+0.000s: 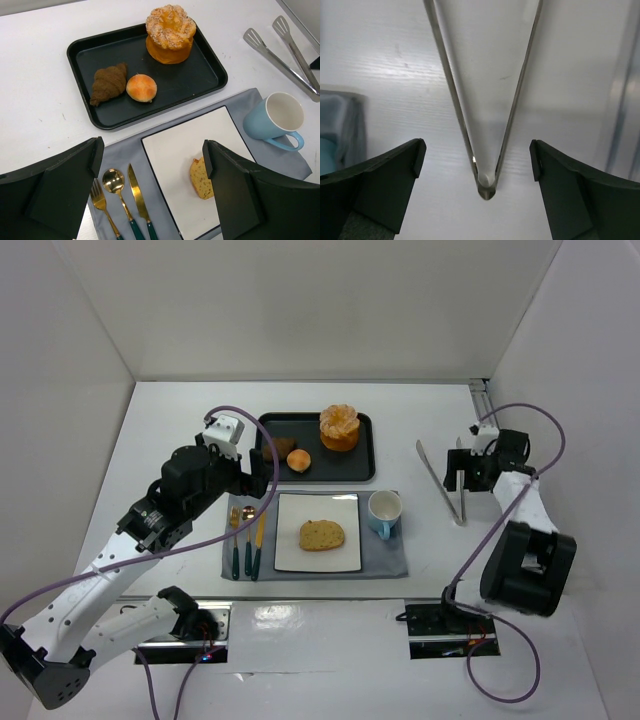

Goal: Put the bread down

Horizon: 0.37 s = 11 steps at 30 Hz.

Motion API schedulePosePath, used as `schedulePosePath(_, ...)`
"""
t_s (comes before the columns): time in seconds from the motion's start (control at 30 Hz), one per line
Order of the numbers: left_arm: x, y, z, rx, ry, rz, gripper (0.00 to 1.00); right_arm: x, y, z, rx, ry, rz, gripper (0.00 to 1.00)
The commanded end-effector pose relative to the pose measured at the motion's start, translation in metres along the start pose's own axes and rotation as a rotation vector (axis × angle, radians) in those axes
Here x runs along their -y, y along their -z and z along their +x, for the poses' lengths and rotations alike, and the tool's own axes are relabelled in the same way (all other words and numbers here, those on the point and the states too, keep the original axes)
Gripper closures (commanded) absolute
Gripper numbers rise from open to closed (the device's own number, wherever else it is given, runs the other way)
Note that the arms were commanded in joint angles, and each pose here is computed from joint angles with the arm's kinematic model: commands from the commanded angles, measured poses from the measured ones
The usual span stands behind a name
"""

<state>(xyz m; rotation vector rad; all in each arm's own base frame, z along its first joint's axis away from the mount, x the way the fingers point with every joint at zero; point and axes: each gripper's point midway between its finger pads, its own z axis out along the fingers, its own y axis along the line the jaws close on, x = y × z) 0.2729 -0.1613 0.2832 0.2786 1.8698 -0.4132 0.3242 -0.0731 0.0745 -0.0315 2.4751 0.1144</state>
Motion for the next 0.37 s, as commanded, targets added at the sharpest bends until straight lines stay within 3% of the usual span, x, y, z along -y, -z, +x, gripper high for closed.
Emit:
schedulePosePath(0.0,-0.001,0.003,-0.017,0.069,0.018,-0.003,0.00,-0.009,0.058,-0.060,0.213,0.082,0.003,0.00)
schedulePosePath(0.17,-0.001,0.003,-0.017,0.069,0.018,-0.003,0.00,-0.024,0.102,-0.097,0.357,0.042,0.029,0.00)
schedulePosePath(0.2,-0.001,0.003,-0.017,0.069,0.018,-0.003,0.00,-0.022,0.105,-0.100,0.364,-0.037,0.044,0.00)
schedulePosePath(0.33,0.002,-0.003,-0.013,0.050,0.006,0.012,0.00,-0.039,0.114,-0.108,0.400,-0.051,-0.010,0.00)
